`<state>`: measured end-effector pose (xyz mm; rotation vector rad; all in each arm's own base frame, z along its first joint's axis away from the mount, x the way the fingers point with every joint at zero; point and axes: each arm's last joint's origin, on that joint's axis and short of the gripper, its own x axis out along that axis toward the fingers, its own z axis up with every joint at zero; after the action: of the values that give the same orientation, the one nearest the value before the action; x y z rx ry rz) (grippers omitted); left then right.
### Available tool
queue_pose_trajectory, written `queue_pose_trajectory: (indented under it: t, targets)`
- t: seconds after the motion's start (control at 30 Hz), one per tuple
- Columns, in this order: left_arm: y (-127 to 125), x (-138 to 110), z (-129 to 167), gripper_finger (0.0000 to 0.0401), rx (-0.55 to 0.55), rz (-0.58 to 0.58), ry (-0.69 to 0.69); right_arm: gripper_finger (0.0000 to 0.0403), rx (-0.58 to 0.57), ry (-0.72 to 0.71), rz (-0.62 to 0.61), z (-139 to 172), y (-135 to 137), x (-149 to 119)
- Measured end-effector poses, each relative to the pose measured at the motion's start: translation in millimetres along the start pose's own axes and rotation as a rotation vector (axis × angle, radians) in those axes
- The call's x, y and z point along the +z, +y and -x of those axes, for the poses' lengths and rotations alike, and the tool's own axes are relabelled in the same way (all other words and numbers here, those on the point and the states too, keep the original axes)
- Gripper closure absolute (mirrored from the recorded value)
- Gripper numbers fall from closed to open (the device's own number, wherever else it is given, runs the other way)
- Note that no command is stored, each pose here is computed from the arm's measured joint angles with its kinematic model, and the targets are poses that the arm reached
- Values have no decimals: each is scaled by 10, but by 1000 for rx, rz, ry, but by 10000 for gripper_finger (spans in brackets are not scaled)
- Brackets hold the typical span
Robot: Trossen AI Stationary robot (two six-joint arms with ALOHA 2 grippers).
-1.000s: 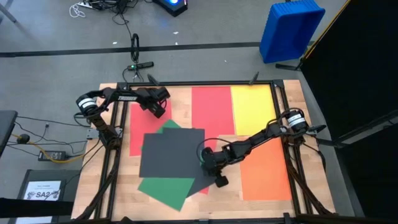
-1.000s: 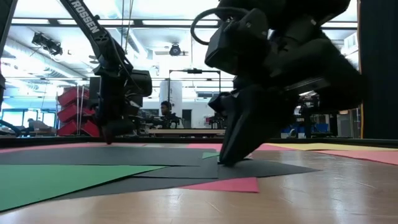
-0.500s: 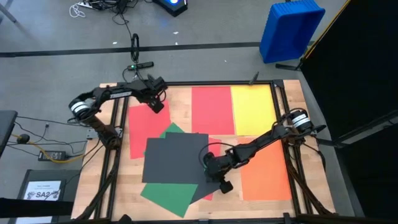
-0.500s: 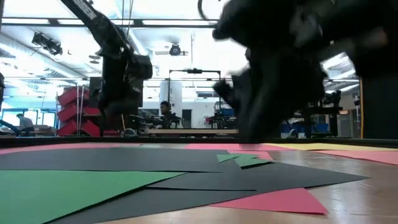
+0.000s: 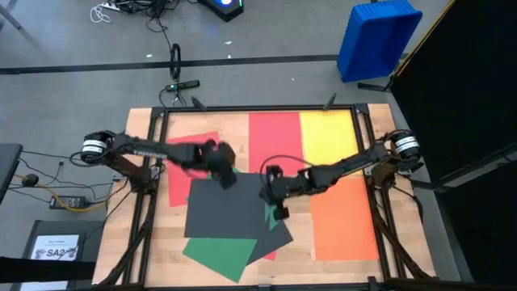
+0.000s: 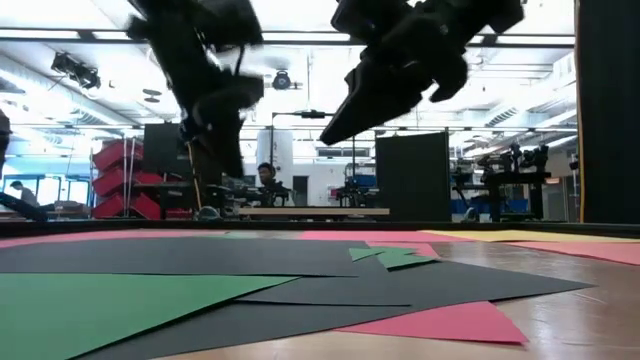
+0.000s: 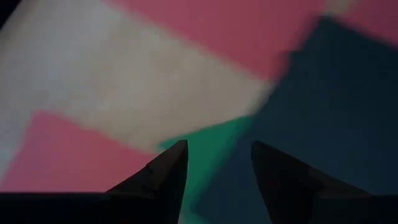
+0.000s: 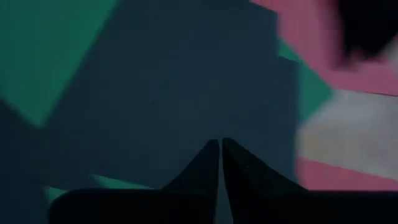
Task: Organize paper
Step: Move the pink colored paper to the top left of the table
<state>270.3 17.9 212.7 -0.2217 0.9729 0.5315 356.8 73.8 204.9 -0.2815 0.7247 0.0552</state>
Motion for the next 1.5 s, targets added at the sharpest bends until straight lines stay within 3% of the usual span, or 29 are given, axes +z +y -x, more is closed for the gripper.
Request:
queue_pose_trajectory:
  t: [0.17,0.33,0.5,0.63,0.8,1.07,1.17,1.33,1.5]
  targets:
    - [-501,-142,120,238,-61,-15,-128,403,-70,20,-23,186,-367,4]
    - [-784,-368,-90,238,-91,-42,-26,403,-131,-20,-11,273,-726,11]
    - [-966,-543,-434,238,-131,-72,124,403,-33,-83,-92,98,-1109,-108]
    - [-1102,-574,-528,238,-178,-100,188,403,-14,-70,-139,-21,-1279,-230]
    - [-1197,-697,-365,238,-178,-186,309,403,12,-39,-133,-80,-1289,-293]
    - [-1168,-835,-20,238,-90,-313,490,403,45,-73,-82,-76,-1240,-247]
    - [-1115,-821,75,238,-54,-304,481,403,53,-72,-77,-78,-1209,-238]
    - [-1034,-708,256,238,-10,-232,340,403,139,-69,-76,-105,-1074,-229]
    - [-756,-617,489,238,187,-113,188,403,210,-40,-66,-232,-853,-307]
